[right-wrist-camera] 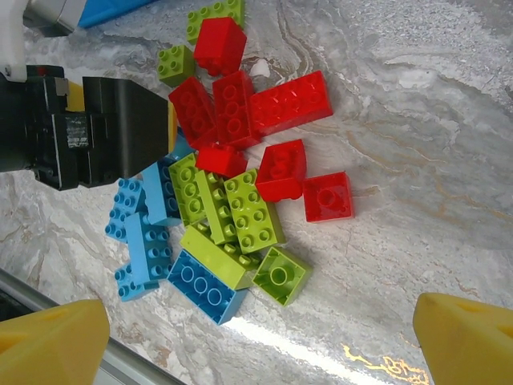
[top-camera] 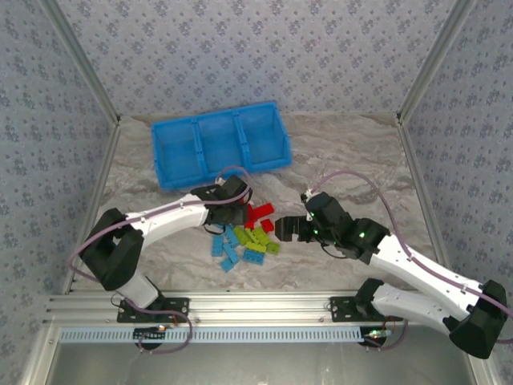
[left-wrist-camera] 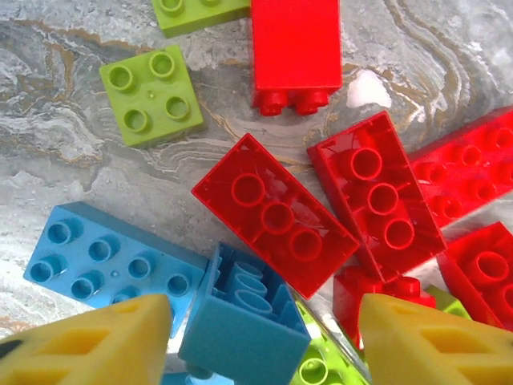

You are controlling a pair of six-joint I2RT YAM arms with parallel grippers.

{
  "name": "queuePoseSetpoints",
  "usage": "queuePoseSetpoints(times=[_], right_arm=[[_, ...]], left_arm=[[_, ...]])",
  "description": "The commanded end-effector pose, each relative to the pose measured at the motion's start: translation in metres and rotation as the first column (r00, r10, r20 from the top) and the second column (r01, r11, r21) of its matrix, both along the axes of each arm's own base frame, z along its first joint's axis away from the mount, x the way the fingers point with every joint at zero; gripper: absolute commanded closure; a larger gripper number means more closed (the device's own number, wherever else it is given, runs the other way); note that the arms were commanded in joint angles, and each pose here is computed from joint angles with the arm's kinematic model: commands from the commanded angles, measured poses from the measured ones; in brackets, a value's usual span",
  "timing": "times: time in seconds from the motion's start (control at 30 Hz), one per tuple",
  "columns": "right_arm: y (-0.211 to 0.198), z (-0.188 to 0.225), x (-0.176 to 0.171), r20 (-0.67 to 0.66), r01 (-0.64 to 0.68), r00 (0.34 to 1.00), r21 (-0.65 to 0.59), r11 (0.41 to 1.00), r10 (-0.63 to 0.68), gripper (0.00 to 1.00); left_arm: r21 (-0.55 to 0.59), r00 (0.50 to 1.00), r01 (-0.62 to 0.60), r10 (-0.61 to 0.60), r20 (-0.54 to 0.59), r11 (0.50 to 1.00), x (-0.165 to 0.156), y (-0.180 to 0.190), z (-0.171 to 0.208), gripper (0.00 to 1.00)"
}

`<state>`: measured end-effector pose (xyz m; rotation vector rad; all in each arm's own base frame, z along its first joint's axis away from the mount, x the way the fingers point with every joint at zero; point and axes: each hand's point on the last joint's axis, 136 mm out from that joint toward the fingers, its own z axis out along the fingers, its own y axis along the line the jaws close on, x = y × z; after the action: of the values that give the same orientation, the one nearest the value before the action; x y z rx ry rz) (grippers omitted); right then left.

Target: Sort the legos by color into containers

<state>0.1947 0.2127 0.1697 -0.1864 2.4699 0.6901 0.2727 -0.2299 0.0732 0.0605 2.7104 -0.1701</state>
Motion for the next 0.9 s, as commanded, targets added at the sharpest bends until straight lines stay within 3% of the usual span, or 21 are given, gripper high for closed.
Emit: queuePoseSetpoints(times=[0.0, 0.27, 0.43, 0.6, 0.7, 0.87], right_arm=[[-0.005, -0.001, 0.001, -0.006, 0.036, 0.999, 0.003, 0.999, -0.036, 0.0], [-0.007, 0.001, 0.0, -0.004, 0.042, 0.999, 0.01, 0.999, -0.042, 0.0], [-0.005, 0.002, -0.002, -0.015, 0.039, 0.999, 0.024, 0.999, -0.039, 0.0], [-0.003, 0.012, 0.0, 0.003, 0.035, 0.999, 0.039, 0.999, -0.035, 0.0], [0.001, 0.019, 0.003, 0.022, 0.029, 0.999, 0.055, 0.998, -0.031, 0.0], [0.005, 0.019, 0.005, 0.019, 0.027, 0.999, 0.072, 0.997, -0.029, 0.0]], left_arm=[[0.05, 1.0, 0.001, -0.002, 0.009, 0.999, 0.005, 0.005, 0.001, 0.44], [0.102, 0.999, -0.019, 0.022, -0.03, 0.995, 0.003, 0.011, -0.013, 0.56], [0.101, 0.999, -0.049, 0.047, 0.021, 0.994, 0.006, 0.019, 0.001, 0.69], [0.002, 0.977, -0.077, 0.075, 0.2, 0.997, 0.017, 0.024, 0.073, 0.73], [0.0, 0.919, -0.155, 0.144, 0.366, 0.988, 0.04, 0.055, 0.134, 0.74], [-0.028, 0.816, -0.344, 0.313, 0.486, 0.939, 0.1, 0.121, 0.17, 0.76]])
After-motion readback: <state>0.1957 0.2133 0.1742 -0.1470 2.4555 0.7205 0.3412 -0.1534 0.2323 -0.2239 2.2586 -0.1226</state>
